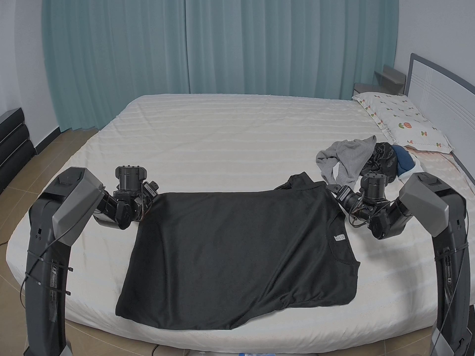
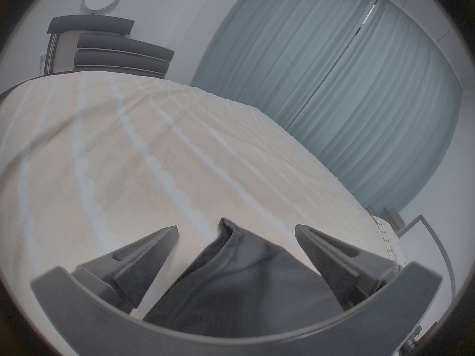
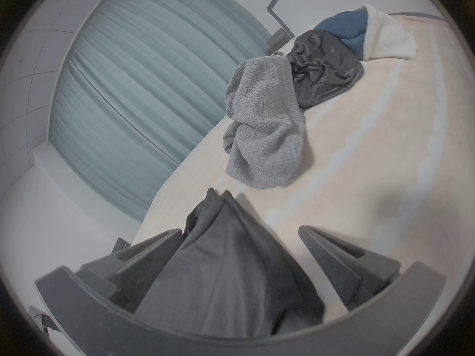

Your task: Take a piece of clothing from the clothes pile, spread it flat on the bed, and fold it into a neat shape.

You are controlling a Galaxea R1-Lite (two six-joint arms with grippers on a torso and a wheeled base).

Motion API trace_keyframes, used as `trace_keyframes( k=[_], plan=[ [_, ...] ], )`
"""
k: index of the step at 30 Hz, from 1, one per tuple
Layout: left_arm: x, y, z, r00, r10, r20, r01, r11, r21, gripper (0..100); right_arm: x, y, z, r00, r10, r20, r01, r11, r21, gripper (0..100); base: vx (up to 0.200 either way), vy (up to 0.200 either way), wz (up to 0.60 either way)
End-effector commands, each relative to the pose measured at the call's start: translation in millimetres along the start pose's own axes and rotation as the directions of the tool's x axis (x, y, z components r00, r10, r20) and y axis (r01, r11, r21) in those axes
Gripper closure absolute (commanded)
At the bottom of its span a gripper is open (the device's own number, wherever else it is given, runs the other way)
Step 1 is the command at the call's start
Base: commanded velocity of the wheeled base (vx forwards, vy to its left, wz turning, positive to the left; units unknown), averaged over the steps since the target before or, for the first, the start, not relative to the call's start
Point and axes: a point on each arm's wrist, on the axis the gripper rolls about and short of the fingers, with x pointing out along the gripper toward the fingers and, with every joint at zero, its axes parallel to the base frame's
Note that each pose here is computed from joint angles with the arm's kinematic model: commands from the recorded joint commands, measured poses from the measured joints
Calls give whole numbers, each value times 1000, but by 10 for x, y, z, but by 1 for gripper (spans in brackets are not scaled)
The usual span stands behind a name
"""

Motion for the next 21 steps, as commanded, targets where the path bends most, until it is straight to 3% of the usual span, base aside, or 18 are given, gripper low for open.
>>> trace_keyframes(
  k=[1,6,12,15,21],
  plan=[
    [-1061,84,374,997,-70,-37,68,996,-59,0,-1255,195,73,992,92,-82,-88,995,47,0,0,0,0],
    [-1577,218,339,987,-94,-127,82,992,-100,0,-1732,204,-35,988,64,-144,-57,997,57,0,0,0,0],
    [-2194,461,-6,964,-55,-260,40,997,-63,0,-2243,92,-259,973,-8,-232,25,997,71,0,0,0,0],
    [-2389,562,-124,952,-36,-303,10,996,-89,0,-2380,19,-345,961,-21,-274,45,996,82,0,0,0,0],
    [-2665,737,-347,920,-5,-392,-25,997,-71,0,-2417,-82,-378,943,-10,-334,49,993,108,0,-200,0,0]
  ],
)
